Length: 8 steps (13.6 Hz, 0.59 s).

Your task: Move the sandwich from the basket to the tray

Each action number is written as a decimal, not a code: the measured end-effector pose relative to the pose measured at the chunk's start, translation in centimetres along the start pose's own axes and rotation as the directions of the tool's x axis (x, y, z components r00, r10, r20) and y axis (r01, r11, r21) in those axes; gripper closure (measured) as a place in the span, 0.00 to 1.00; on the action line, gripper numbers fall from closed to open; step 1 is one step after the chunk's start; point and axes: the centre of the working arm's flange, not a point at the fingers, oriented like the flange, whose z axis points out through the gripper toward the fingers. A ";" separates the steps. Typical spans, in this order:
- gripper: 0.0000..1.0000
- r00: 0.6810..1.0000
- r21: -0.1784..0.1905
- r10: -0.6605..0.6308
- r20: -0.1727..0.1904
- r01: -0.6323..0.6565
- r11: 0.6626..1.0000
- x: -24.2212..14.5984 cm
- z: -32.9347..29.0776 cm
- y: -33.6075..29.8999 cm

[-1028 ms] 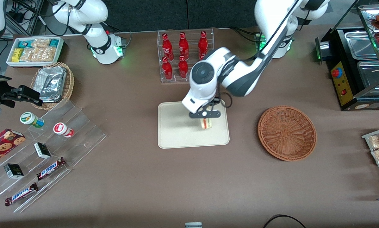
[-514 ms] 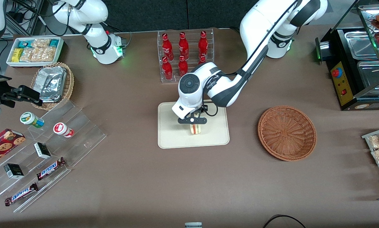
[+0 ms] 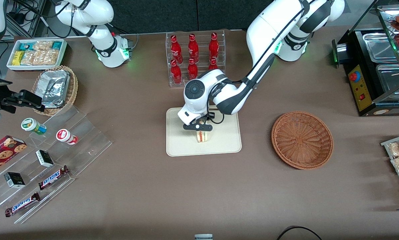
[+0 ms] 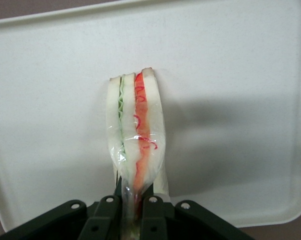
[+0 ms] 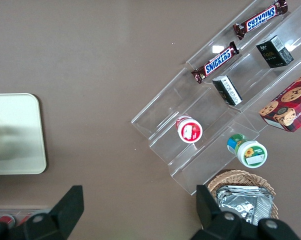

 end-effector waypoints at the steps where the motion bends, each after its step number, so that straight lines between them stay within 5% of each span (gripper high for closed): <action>1: 0.85 1.000 0.000 0.000 0.001 0.000 1.000 0.0 0.2 0.0; 4: 0.79 1.000 -0.004 0.000 -0.003 0.000 1.000 0.1 -0.1 0.1; 8: 0.40 1.000 -0.003 -0.021 -0.019 0.020 1.000 1.2 -2.7 -0.5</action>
